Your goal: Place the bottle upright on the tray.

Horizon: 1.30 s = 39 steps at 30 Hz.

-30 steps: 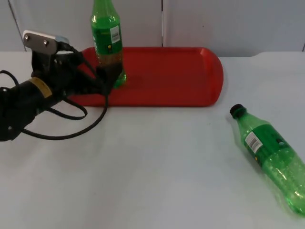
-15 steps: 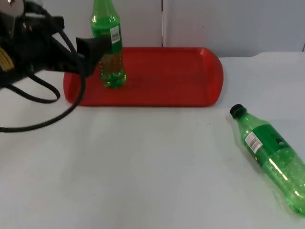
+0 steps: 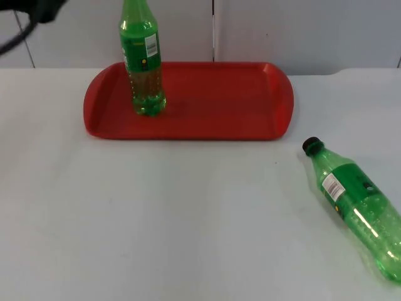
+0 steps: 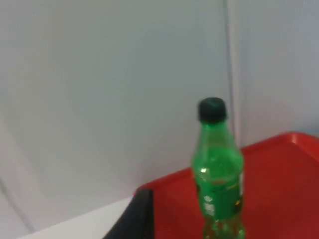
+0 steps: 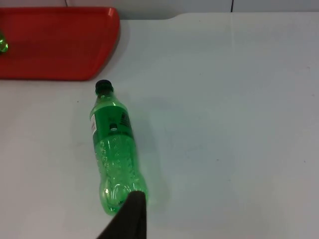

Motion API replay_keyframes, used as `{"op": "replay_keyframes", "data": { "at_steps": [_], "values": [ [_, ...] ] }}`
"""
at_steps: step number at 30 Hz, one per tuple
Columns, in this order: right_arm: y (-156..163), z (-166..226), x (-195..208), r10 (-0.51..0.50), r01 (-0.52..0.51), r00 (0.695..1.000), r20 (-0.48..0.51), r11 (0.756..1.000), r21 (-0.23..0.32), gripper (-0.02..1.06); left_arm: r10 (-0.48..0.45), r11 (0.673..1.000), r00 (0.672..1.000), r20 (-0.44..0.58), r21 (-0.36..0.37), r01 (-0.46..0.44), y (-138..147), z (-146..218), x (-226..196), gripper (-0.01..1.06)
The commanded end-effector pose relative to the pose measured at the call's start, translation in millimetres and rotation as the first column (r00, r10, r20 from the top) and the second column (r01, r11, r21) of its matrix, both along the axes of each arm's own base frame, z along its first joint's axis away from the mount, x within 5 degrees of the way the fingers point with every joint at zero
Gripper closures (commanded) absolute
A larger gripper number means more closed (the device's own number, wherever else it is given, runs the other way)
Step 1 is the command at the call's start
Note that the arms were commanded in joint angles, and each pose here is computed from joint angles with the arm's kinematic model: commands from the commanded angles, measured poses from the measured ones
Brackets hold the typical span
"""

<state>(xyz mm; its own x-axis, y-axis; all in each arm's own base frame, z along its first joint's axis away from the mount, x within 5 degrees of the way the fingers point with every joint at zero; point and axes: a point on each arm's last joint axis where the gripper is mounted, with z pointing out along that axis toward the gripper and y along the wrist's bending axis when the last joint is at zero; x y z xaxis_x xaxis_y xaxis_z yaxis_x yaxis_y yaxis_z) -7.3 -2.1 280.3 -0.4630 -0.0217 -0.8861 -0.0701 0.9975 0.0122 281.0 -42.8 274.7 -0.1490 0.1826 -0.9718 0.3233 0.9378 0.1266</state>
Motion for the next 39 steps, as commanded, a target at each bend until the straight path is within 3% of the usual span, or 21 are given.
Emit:
{"op": "replay_keyframes", "data": {
  "at_steps": [1,5,9,20,27,31,36,39],
  "values": [
    [0,0,0,0.002,-0.002,1.000,0.009,1.000,0.000,-0.01,0.052,0.998,0.998,-0.033,-0.018,-0.052,5,6,-8,0.00],
    [0,0,0,0.002,-0.002,1.000,0.009,1.000,0.000,-0.01,0.122,0.992,0.990,-0.068,0.017,-0.121,13,16,-23,0.00],
    [0,0,0,0.002,-0.002,1.000,0.009,1.000,0.000,-0.01,0.203,0.977,0.974,-0.101,-0.044,-0.208,20,32,-43,0.00],
    [0,0,0,0.001,-0.001,1.000,0.009,1.000,0.002,-0.01,0.206,0.979,0.974,-0.098,0.030,-0.204,11,57,-92,0.00],
    [0,0,0,0.001,-0.001,1.000,0.009,1.000,0.002,-0.01,0.278,0.961,0.928,-0.249,0.074,-0.268,15,71,-120,0.00],
    [0,0,0,0.001,-0.001,1.000,0.009,1.000,0.002,-0.01,0.232,0.971,0.929,-0.287,0.015,-0.237,12,78,-132,0.00],
    [0,0,0,0.001,-0.001,1.000,0.009,1.000,0.002,-0.01,0.033,0.999,0.968,-0.248,-0.032,-0.042,2,87,-154,0.00],
    [0,0,0,0.001,-0.001,1.000,0.009,1.000,0.002,-0.01,-0.034,0.999,0.977,-0.211,-0.044,0.025,0,92,-164,0.00]
  ]
}}
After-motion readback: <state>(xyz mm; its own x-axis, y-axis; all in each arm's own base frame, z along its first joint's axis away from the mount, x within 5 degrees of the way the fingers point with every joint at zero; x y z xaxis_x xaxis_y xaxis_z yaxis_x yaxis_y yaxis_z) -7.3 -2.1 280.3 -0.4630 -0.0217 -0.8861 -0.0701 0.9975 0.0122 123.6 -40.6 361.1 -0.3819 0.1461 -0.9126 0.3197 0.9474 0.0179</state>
